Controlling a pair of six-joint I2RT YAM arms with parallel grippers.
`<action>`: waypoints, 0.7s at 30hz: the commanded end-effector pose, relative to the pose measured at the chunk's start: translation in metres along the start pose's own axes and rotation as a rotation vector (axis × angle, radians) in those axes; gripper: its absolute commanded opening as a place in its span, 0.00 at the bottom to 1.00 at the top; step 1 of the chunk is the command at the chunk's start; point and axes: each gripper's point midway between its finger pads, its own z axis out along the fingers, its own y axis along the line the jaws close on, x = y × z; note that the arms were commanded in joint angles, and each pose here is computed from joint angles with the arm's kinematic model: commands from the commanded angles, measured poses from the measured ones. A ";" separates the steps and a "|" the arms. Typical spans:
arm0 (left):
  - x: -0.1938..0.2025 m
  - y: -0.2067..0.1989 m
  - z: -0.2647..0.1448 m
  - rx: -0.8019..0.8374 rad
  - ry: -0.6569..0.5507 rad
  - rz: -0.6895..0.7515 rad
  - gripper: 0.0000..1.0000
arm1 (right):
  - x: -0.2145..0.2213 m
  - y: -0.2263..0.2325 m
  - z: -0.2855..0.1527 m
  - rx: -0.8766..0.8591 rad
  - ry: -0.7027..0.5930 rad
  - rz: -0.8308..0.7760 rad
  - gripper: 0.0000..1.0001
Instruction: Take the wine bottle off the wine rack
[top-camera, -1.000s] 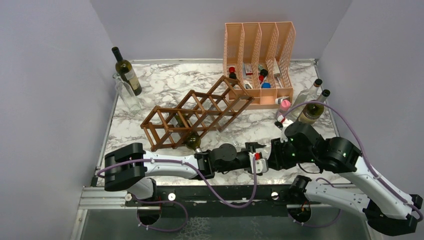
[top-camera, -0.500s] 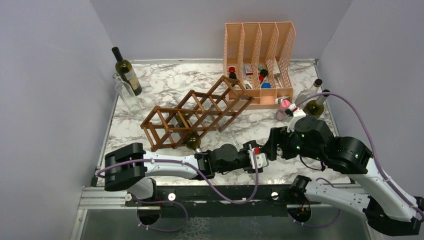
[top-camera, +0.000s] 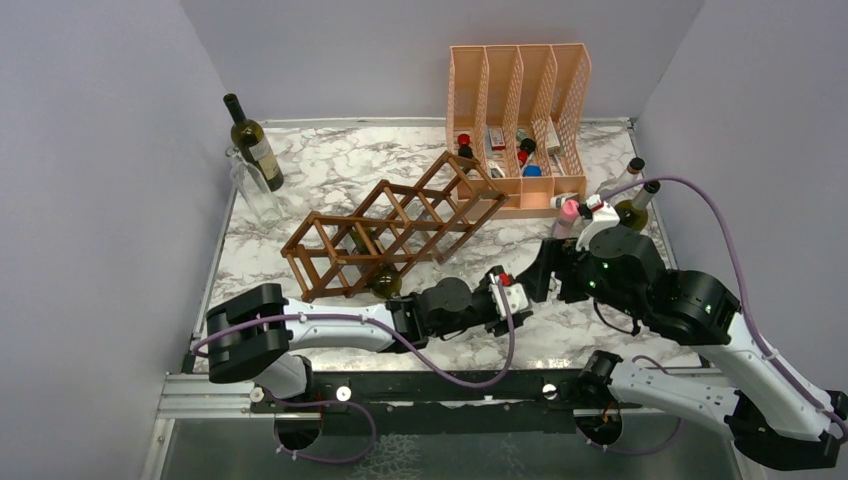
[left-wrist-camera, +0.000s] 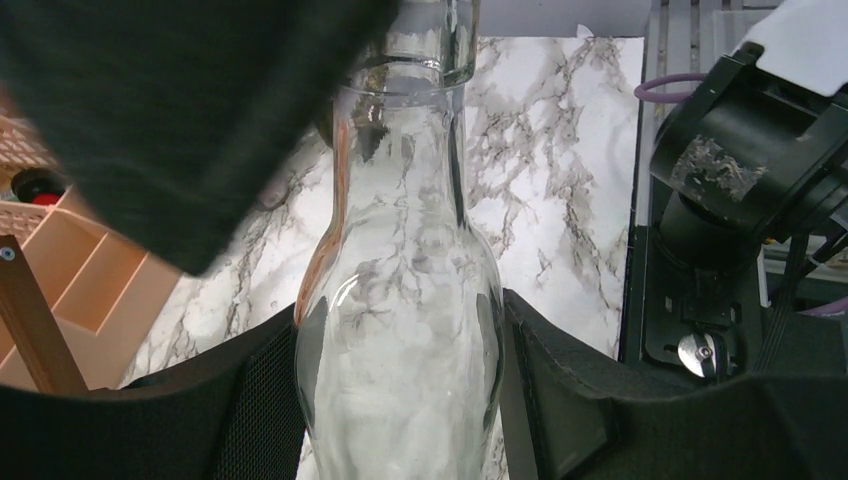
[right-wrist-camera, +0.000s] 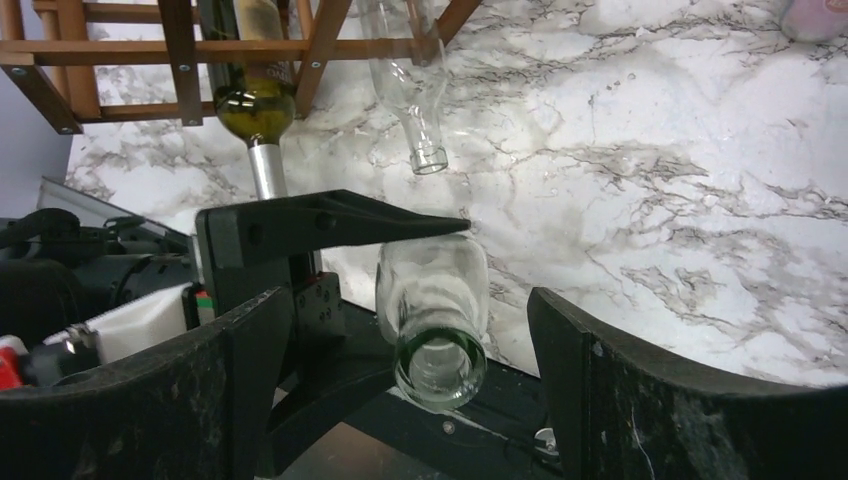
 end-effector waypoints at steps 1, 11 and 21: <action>-0.061 0.017 0.000 -0.017 -0.156 -0.088 0.00 | 0.005 -0.008 0.010 0.035 -0.015 0.021 0.89; -0.065 0.016 -0.001 0.001 -0.167 -0.106 0.00 | 0.013 -0.008 0.038 0.032 -0.043 0.040 0.73; -0.068 0.028 -0.003 -0.070 -0.161 -0.134 0.48 | 0.009 -0.022 0.045 0.109 -0.083 0.012 0.17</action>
